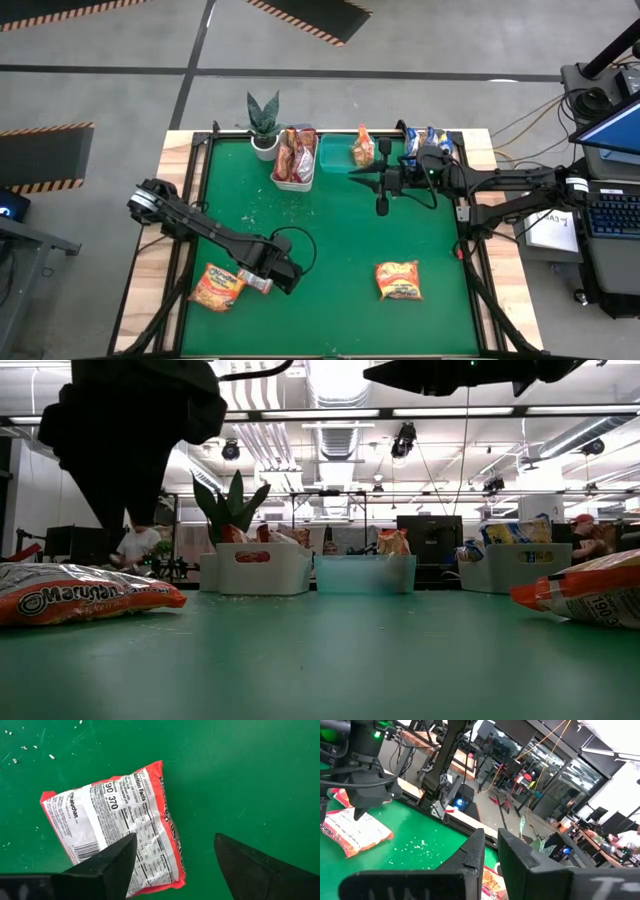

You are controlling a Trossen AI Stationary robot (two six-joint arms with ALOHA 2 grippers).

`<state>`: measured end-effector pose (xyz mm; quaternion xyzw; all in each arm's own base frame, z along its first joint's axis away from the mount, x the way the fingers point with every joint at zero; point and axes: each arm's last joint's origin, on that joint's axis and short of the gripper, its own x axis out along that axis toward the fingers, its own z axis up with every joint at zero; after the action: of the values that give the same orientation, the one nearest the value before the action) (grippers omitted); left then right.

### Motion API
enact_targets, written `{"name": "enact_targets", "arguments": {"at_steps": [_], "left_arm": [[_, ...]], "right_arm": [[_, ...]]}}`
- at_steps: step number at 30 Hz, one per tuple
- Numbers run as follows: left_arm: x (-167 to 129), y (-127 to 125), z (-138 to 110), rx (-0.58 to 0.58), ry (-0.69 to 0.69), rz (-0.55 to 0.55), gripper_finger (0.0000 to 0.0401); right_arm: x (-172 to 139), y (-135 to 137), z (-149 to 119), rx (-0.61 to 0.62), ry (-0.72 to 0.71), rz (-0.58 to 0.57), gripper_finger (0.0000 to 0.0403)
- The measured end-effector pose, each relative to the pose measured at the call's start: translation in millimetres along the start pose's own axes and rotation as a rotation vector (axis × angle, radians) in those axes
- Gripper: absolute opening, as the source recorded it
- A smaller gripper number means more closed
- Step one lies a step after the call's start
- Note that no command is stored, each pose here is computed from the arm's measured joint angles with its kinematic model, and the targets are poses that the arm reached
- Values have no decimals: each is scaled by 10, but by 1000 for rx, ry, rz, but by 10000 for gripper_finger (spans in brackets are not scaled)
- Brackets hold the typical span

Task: Sort Maruchan noodles
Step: Put the orange noodle pack into the green bin

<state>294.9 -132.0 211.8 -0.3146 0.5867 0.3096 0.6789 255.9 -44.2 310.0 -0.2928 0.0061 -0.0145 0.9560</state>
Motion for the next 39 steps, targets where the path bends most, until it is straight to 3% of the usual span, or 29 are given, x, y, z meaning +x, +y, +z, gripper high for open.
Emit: {"name": "enact_targets", "arguments": {"at_steps": [27, 39], "left_arm": [[140, 15, 3, 22, -57, 80, 246], [465, 150, -55, 4, -88, 82, 232]], "right_arm": [[0, 14, -21, 25, 23, 14, 43], [0, 14, -21, 22, 23, 15, 43]]}}
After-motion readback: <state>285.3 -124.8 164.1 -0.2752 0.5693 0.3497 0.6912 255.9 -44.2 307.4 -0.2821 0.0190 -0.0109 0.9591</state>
